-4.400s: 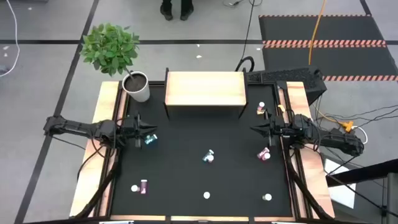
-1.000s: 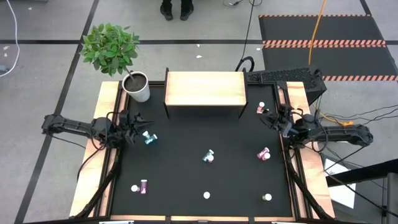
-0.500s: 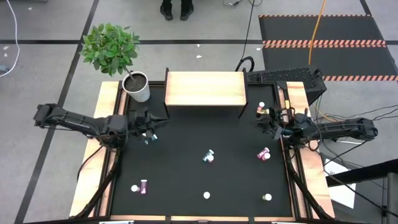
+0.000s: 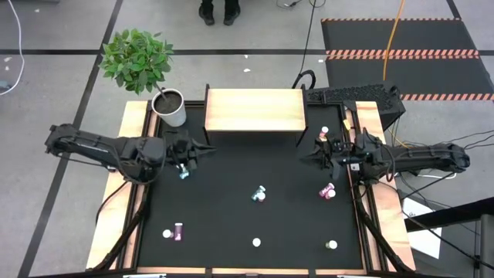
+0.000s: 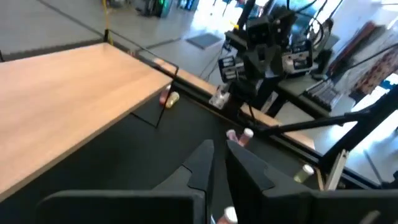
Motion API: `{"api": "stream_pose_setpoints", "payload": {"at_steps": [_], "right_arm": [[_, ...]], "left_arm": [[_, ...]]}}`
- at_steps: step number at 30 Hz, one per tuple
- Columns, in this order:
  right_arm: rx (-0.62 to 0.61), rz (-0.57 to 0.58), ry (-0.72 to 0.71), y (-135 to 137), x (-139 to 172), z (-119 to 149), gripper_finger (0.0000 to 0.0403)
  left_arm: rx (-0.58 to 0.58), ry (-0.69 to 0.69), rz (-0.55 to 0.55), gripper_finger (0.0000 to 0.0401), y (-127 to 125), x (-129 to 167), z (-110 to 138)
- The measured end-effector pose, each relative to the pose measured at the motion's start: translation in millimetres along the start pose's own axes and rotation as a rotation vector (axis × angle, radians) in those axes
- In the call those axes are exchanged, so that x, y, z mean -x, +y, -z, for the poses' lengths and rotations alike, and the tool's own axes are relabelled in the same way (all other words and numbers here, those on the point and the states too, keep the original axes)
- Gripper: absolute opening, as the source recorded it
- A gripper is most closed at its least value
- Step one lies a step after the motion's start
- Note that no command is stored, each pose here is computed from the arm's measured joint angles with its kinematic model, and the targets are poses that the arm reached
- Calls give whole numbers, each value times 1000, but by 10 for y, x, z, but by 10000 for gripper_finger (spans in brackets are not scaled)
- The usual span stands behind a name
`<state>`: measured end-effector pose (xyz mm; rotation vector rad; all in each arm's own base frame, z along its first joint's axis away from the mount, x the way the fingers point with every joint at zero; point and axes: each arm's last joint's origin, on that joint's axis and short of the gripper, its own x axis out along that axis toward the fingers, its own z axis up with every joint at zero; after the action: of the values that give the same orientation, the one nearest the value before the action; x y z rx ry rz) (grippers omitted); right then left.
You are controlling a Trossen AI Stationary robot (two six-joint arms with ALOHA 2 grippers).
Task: Pick and place medicine bottles onto shelf by color
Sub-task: Put the top left blue pill bottle on the shelf
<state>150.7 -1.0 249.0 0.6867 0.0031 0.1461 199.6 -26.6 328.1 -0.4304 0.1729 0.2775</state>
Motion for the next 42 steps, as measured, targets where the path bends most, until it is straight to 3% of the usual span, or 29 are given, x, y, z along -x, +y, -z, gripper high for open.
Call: {"api": "stream_pose_setpoints", "payload": {"at_steps": [4, 11, 19, 25, 32, 37, 42], "right_arm": [[5, -35, 61, 50, -94, -57, 61], [55, 142, 59, -19, -306, -304, 147], [128, 233, 47, -64, -386, -553, 157], [138, 390, 12, -225, -334, -612, 156], [101, 430, 27, -444, -367, -659, 159], [47, 428, 57, -526, -392, -644, 161], [31, 428, 55, -525, -393, -642, 162]], "left_arm": [[-4, 53, -82, 42, 13, 63, -133], [-22, 190, -285, 72, 239, 103, -105], [65, 419, -554, 167, 484, 139, 132], [175, 595, -790, 198, 635, 216, 292], [217, 769, -851, 200, 817, 49, 346], [250, 926, -855, 200, 954, -23, 531], [287, 996, -849, 200, 1012, 1, 669]]}}
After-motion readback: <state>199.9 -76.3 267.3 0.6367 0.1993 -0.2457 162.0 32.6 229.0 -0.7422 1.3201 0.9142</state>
